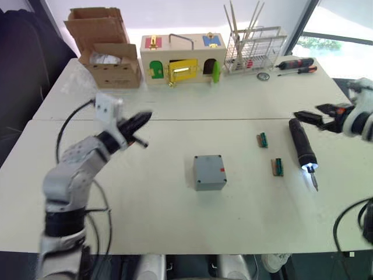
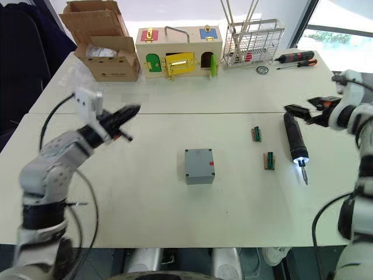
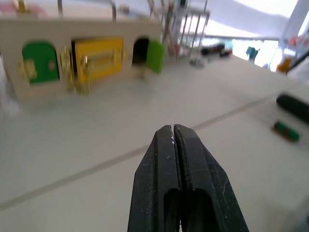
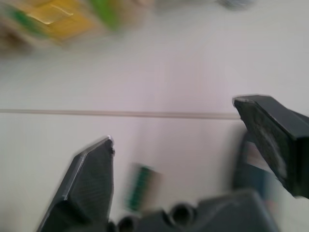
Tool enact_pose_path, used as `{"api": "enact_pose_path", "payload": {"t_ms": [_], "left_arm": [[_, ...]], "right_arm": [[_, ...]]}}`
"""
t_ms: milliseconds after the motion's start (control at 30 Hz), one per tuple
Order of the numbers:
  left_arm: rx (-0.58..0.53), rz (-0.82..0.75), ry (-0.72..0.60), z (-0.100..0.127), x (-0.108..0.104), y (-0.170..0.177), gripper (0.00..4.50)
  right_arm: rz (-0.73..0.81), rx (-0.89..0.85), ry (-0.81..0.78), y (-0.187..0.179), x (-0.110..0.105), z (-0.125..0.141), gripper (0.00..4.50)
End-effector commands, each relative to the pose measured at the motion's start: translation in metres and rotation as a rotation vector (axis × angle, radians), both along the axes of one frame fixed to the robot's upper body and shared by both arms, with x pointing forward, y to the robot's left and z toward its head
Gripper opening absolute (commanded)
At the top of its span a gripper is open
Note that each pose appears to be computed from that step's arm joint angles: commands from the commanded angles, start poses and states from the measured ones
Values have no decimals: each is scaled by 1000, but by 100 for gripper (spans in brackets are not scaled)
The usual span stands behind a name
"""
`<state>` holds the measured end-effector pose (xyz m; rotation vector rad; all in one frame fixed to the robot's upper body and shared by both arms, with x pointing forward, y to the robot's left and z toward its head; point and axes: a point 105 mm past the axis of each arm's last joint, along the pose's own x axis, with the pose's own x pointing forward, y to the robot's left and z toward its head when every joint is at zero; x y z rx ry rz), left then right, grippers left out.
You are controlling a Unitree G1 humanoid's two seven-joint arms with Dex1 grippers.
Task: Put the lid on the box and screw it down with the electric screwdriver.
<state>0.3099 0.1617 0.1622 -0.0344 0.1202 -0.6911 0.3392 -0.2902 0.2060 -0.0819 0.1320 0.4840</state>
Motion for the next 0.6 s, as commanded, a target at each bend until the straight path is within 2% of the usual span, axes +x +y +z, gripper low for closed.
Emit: {"api": "enact_pose_path", "payload": {"t_ms": [33, 167, 300, 467, 600], "left_arm": [[39, -149, 72, -8, -38, -11, 0], [1, -157, 154, -17, -57, -11, 0], [-32, -180, 214, -26, -71, -21, 0], [-109, -182, 281, -41, -85, -35, 0], [-163, -178, 291, -41, -89, -44, 0]], "right_arm": [[93, 86, -46, 34, -43, 7, 448], [217, 223, 51, 63, -86, -18, 448], [241, 182, 206, 63, -117, -59, 448], [213, 180, 278, 59, -131, -82, 448], [208, 189, 264, 61, -128, -85, 448]]}}
